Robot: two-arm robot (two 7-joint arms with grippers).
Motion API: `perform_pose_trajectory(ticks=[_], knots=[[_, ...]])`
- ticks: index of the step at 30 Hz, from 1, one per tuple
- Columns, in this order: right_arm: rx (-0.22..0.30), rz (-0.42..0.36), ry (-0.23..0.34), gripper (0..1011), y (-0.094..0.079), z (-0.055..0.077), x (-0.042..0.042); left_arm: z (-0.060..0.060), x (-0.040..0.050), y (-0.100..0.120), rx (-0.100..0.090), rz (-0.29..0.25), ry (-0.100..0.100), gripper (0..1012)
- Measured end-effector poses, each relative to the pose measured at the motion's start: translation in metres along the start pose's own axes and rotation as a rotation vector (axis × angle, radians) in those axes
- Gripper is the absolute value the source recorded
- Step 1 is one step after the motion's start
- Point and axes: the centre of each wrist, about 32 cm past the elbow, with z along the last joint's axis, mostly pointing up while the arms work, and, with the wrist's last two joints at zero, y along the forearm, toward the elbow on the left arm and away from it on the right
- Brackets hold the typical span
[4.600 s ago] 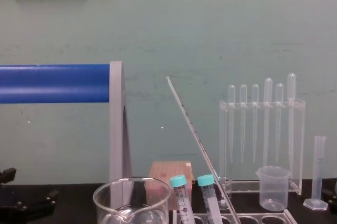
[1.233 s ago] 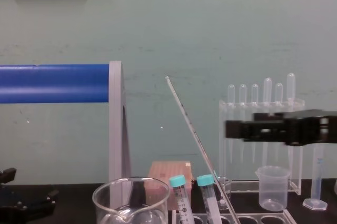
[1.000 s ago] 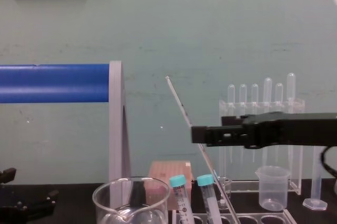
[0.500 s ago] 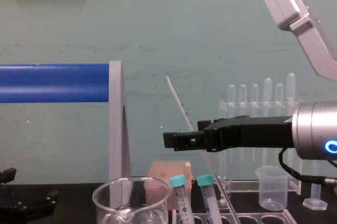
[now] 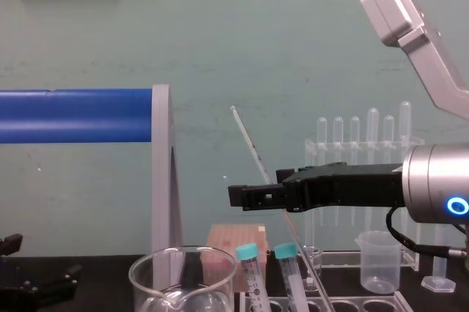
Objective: Hold the thermometer with one hand and immerse one end into the beaker, then reinsert it into the test tube rack.
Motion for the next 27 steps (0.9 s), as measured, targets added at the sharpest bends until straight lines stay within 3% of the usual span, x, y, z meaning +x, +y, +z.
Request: perform_pose_trajectory(ticks=[3, 12, 27], knots=[[0.0, 0.0, 0.0, 965, -0.0002, 0.0001, 0.0, 0.0, 0.0, 0.0, 0.0, 0.0, 0.0, 1008], [0.001, 0.002, 0.001, 734, -0.0003, 0.0001, -0.0001, 0.0, 0.0, 0.0, 0.0, 0.0, 0.0, 1008], [0.002, 0.002, 0.002, 248, -0.0006, 0.0003, 0.0, 0.0, 0.0, 0.0, 0.0, 0.0, 0.0, 1008]])
